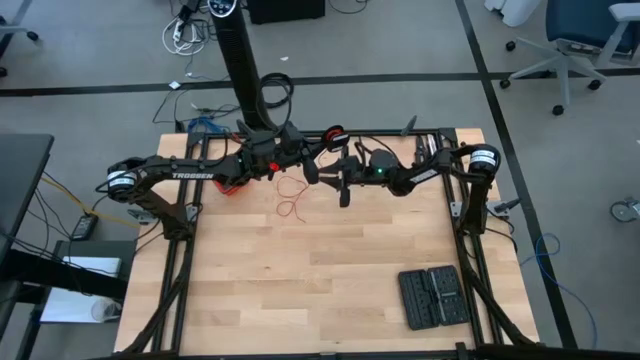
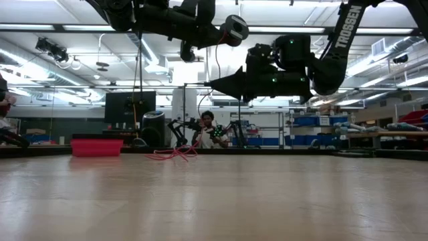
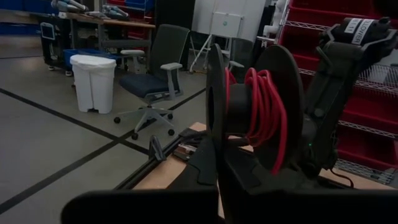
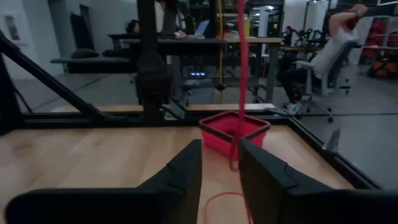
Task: Coil cords
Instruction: Coil the wire to the spool
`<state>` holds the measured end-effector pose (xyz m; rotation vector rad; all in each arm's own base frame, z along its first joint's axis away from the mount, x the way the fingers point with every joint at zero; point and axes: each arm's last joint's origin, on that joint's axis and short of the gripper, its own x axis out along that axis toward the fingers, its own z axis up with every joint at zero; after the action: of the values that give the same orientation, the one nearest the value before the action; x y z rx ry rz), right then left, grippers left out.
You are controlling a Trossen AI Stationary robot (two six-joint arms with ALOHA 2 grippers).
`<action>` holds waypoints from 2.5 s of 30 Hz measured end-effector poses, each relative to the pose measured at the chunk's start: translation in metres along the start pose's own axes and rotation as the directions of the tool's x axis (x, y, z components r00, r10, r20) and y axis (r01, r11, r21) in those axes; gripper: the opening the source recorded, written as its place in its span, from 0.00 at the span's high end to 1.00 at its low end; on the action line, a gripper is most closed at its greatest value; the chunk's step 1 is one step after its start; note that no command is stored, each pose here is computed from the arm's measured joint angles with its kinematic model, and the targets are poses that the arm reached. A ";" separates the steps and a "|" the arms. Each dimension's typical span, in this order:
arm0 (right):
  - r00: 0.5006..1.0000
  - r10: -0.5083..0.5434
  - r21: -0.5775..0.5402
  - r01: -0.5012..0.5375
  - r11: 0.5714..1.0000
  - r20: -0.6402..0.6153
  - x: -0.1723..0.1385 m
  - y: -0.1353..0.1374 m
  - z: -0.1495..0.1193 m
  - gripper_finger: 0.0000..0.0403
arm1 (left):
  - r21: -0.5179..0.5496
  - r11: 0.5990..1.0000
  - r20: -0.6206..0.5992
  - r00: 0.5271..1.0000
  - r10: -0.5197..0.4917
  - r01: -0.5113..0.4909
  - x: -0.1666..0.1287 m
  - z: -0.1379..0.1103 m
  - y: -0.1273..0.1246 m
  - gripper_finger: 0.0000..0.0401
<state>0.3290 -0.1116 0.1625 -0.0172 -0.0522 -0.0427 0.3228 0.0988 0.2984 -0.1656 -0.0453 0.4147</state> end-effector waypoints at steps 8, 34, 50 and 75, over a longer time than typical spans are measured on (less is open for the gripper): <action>1.000 -0.002 0.005 0.002 1.000 -0.006 -0.001 -0.003 -0.001 0.94 | 0.000 1.000 -0.001 1.000 0.000 0.000 0.000 0.000 0.000 1.00; 0.971 -0.145 0.007 0.149 0.989 -0.190 -0.058 -0.032 0.046 0.99 | 0.224 0.969 -0.344 0.921 0.182 -0.107 -0.015 -0.028 0.009 1.00; 0.994 -0.082 -0.038 0.080 0.996 -0.068 -0.054 0.001 0.085 0.99 | 0.307 0.946 -0.391 0.894 0.221 -0.100 -0.019 -0.034 0.003 1.00; 0.996 -0.035 -0.083 0.028 0.996 -0.081 -0.002 0.032 0.069 0.94 | 0.235 0.969 -0.231 0.964 0.130 -0.074 -0.012 -0.027 -0.023 1.00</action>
<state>0.3250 -0.0780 0.2310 -0.0968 0.0315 -0.0768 0.3236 0.0690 0.2760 0.0056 0.2540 0.4973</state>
